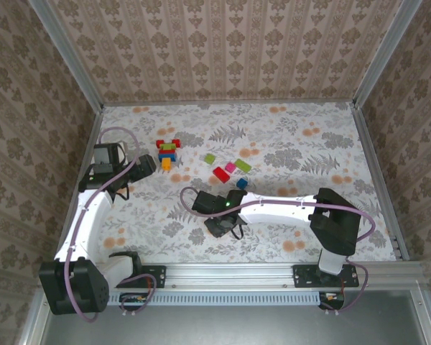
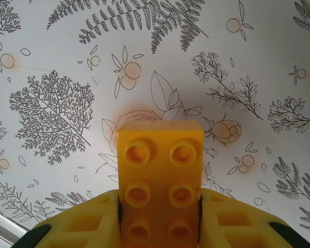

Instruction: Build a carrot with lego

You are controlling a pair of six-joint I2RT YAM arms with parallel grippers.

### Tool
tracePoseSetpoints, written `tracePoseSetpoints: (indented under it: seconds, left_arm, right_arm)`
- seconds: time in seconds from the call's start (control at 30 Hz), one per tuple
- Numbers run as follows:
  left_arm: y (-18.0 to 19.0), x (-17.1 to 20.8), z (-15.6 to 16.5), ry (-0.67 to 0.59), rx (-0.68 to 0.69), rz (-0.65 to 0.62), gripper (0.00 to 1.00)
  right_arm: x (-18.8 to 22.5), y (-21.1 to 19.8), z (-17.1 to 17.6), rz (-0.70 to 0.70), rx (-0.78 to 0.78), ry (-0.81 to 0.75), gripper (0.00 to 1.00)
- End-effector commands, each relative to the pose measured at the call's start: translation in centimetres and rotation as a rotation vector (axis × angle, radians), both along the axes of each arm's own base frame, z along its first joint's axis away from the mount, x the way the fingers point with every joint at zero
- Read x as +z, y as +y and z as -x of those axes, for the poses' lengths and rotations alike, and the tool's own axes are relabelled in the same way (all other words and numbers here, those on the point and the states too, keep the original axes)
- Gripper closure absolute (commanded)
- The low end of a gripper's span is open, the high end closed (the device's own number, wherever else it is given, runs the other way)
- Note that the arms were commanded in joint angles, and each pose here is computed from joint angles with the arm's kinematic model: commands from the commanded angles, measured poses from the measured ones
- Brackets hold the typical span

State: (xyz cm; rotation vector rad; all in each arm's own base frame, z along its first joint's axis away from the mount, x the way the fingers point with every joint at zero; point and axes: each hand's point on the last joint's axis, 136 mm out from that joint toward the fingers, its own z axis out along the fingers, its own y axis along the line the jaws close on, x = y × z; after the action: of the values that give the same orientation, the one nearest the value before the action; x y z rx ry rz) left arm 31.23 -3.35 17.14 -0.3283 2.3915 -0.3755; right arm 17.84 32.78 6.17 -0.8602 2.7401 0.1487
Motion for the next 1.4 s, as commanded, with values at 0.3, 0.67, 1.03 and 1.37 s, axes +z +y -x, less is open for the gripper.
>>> tracePoseSetpoints:
  seconds: [0.3,0.67,1.03,1.37]
  left_arm:
    - [-0.2,0.5,0.0,-0.013,-0.023,-0.018,0.00]
    - [-0.2,0.5,0.0,-0.013,-0.022,-0.018,0.00]
    - [-0.1,0.6,-0.1,-0.016,-0.019,-0.021,0.00]
    - [-0.1,0.5,-0.1,-0.016,-0.017,-0.025,0.00]
  right_arm:
    - [-3.9,-3.7,3.0,0.181,-0.021,0.084,0.69]
    - [-3.4,-4.5,3.7,0.193,-0.021,0.083,0.69]
    - [-4.6,-2.3,4.2,0.117,0.005,0.127,0.69]
    - [-4.5,-2.5,3.4,0.146,0.014,0.116,0.69]
